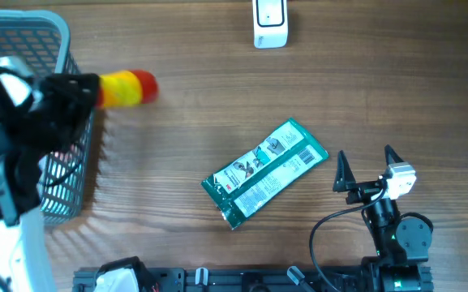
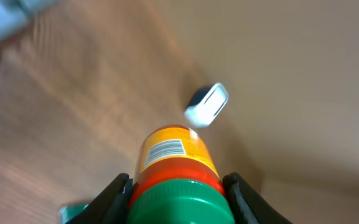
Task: Scan the item barcode
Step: 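Carry the sauce bottle out of the basket toward the scanner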
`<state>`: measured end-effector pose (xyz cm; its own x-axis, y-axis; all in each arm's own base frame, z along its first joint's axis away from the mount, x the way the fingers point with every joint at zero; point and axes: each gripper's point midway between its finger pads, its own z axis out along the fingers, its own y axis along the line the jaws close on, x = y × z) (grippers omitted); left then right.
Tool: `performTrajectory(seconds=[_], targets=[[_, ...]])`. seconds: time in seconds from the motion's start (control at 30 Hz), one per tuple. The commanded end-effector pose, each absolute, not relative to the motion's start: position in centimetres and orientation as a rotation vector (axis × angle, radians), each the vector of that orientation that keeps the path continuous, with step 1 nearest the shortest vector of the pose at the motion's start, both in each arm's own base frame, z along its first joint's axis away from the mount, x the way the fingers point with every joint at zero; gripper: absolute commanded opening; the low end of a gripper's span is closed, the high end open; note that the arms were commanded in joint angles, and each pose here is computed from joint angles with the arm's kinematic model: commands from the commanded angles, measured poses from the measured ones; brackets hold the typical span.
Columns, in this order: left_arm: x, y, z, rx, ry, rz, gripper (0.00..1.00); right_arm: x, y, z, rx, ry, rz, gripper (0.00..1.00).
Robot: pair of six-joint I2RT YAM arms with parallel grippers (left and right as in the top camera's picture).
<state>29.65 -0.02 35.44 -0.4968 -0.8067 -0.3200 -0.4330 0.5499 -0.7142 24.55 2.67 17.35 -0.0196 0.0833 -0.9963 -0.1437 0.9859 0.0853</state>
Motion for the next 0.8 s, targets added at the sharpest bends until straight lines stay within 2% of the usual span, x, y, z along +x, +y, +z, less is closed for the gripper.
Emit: performTrajectory(seconds=[0.0, 0.2, 0.4, 0.53, 0.77], targets=[[30.4, -1.2, 32.2, -0.948, 2.298, -0.608, 0.26, 24.6, 2.5, 17.5, -0.041, 1.573, 0.165, 1.0], [31.4, -3.4, 27.3, -0.942, 2.52, -0.499, 0.28, 24.6, 2.5, 17.5, -0.041, 1.573, 0.165, 1.0], [33.3, -5.2, 23.0, -0.921, 2.67, -0.423, 0.26, 24.6, 2.5, 17.5, -0.041, 1.573, 0.165, 1.0], [34.4, -5.7, 20.1, -0.888, 2.733, -0.275, 0.22, 24.6, 2.5, 17.5, -0.041, 1.573, 0.165, 1.0], [36.3, -7.7, 17.2, -0.71, 2.734, 0.012, 0.24, 24.6, 2.5, 17.5, -0.041, 1.573, 0.165, 1.0]])
